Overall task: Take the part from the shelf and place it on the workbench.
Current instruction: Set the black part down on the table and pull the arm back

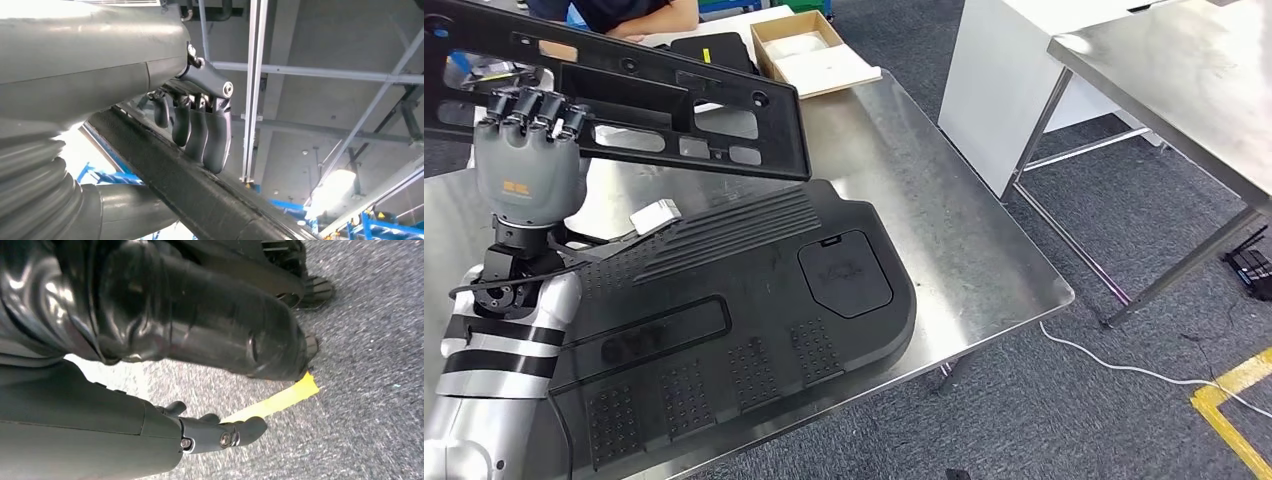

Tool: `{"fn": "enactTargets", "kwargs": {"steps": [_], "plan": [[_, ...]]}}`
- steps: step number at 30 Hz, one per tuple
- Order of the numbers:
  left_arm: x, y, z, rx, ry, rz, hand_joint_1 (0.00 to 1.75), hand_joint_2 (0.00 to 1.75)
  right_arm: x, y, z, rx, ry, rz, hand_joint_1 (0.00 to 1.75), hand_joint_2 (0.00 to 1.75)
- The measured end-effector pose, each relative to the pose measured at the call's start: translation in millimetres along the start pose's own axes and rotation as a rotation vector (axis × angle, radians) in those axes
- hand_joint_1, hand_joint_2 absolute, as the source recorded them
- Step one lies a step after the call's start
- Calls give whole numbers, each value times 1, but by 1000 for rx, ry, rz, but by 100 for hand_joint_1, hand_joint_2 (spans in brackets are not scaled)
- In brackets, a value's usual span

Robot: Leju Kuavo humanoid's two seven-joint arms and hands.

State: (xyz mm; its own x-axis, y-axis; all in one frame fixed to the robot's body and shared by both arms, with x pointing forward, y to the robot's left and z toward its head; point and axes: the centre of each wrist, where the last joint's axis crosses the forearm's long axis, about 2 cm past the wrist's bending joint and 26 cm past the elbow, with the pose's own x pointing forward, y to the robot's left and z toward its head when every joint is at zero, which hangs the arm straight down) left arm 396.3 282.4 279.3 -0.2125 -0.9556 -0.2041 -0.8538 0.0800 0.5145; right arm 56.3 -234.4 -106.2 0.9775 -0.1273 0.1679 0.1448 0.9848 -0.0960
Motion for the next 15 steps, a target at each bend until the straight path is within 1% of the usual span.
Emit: {"fn": "enactTargets", "kwargs": {"steps": [7,15], "plan": [[0,-1,2,-8,-2,1,175,175,-3,1,0,2,6,2,0,0],[1,-2,1,-8,-1,9,175,175,-1,3,1,4,2,1,0,0]]}}
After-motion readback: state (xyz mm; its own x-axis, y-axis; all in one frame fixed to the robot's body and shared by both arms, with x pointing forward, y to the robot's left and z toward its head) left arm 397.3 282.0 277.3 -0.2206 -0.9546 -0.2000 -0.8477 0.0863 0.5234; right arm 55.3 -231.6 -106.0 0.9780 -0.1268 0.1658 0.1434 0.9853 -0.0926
